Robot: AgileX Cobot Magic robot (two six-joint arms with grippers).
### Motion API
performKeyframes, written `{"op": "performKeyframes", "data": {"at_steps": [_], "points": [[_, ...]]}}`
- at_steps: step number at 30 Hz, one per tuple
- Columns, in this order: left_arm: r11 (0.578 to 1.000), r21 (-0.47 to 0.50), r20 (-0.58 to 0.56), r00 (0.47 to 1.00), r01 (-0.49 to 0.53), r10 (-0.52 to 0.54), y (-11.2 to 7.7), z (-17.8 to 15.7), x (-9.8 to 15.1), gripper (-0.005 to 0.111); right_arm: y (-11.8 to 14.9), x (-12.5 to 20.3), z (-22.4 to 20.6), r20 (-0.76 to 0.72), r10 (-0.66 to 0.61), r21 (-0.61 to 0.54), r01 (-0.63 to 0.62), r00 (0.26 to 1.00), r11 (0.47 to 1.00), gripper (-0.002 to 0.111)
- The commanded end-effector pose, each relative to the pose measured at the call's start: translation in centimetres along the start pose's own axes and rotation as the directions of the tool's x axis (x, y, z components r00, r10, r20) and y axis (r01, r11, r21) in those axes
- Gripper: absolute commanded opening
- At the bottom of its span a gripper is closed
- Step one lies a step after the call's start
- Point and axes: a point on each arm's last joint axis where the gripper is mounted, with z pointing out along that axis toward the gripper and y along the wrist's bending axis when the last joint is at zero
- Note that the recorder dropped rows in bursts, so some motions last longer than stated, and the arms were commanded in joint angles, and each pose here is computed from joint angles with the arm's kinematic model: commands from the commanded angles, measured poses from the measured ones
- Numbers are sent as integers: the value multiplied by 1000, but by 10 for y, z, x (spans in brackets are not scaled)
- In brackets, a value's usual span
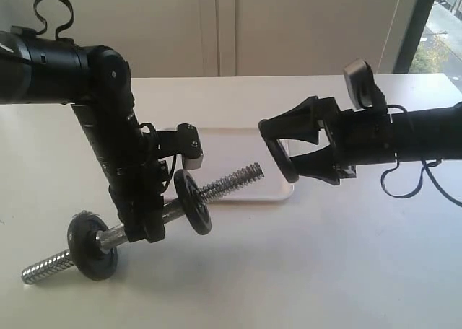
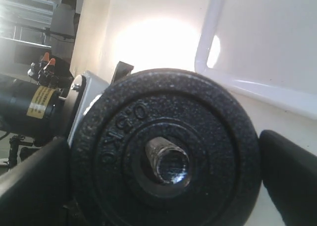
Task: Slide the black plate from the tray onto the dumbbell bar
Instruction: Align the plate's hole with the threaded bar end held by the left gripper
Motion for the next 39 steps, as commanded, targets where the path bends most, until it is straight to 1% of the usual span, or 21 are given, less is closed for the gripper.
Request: {"op": "performKeyframes", "data": {"at_steps": [1, 7, 16, 36, 39], "points": [[1000, 23, 76, 997, 15, -17, -10, -20, -9, 0, 11, -5, -7, 20, -4, -63, 5, 1000, 998, 0], [1000, 23, 76, 997, 15, -17, -10, -20, -9, 0, 11, -1, -4, -5, -8, -61, 8, 1000, 998, 0], [1000, 21, 77, 997, 15, -17, -10, -20, -9, 0, 20, 7, 12, -58, -26, -82, 21, 998, 996, 0], [1000, 21, 77, 997, 12, -13, -10, -20, -9, 0, -5, 12, 22, -90, 46, -66, -52, 995, 996, 0], [1000, 21, 77, 997, 12, -13, -10, -20, -9, 0, -5, 13, 26, -100, 48, -70, -56, 994, 996, 0]]}}
